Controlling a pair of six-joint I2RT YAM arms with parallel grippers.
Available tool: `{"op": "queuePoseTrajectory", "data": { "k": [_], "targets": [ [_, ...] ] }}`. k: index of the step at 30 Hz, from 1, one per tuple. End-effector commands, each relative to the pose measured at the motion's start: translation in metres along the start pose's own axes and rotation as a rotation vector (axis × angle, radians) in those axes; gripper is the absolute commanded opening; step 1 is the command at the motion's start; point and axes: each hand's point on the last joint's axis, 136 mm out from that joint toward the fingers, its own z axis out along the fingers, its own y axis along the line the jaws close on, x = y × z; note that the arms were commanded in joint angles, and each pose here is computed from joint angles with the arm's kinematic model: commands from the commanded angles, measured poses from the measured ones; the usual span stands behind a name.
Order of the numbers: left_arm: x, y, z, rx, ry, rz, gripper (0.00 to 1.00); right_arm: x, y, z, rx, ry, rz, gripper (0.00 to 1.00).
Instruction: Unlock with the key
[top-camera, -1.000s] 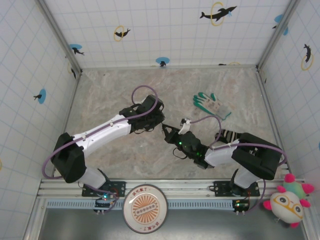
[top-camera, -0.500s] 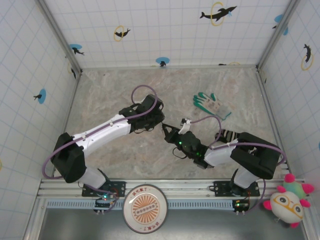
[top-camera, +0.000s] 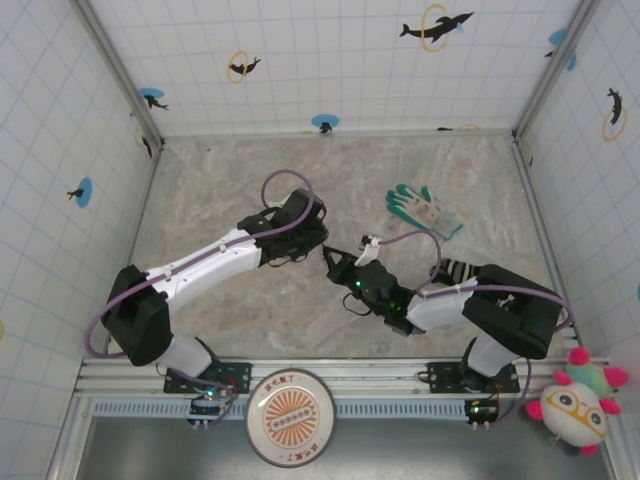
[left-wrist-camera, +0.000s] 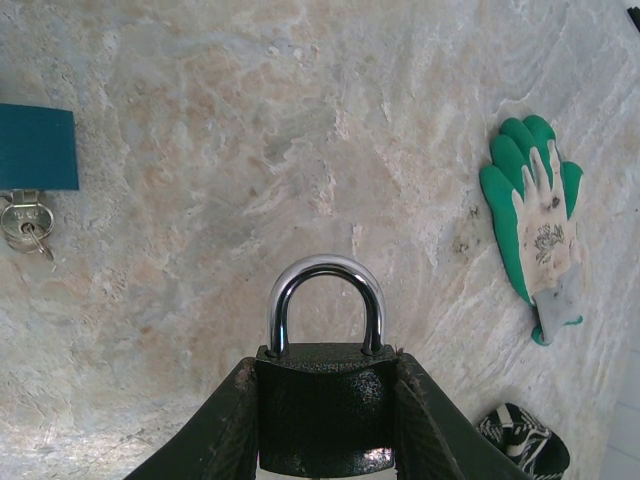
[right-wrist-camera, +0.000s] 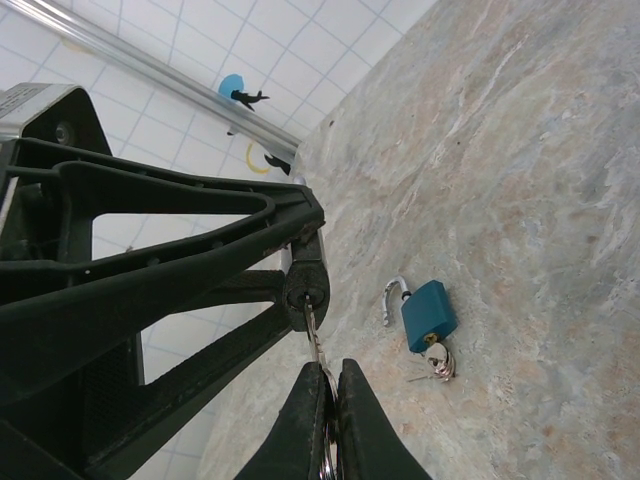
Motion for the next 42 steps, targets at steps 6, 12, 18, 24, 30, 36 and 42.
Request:
{"op": "queuePoseTrajectory", "data": {
  "k": [6, 12, 18, 24, 30, 36, 42],
  "targets": [
    [0.012, -0.001, 0.001, 0.005, 0.043, 0.003, 0.09, -0.025, 0.019, 0.005, -0.020, -0.087, 0.070, 0.00],
    [0.006, -0.002, -0.004, 0.001, 0.017, 0.002, 0.09, -0.020, 0.006, 0.004, 0.038, -0.066, 0.068, 0.00],
    [-0.001, -0.004, -0.009, 0.002, -0.006, 0.003, 0.09, -0.019, -0.005, -0.001, 0.075, -0.067, 0.071, 0.00],
    [-0.003, -0.004, -0.010, 0.004, -0.011, 0.003, 0.09, -0.020, -0.005, -0.003, 0.075, -0.071, 0.069, 0.00],
    [0.001, -0.004, -0.007, 0.005, 0.007, 0.006, 0.08, -0.022, 0.005, -0.001, 0.049, -0.070, 0.042, 0.00],
    [0.007, -0.003, -0.001, 0.006, 0.032, 0.006, 0.03, -0.030, 0.017, 0.002, 0.020, -0.087, 0.014, 0.00],
    [0.011, -0.005, 0.001, 0.012, 0.045, 0.009, 0.02, -0.036, 0.025, 0.003, -0.001, -0.103, -0.007, 0.00]
  ]
}}
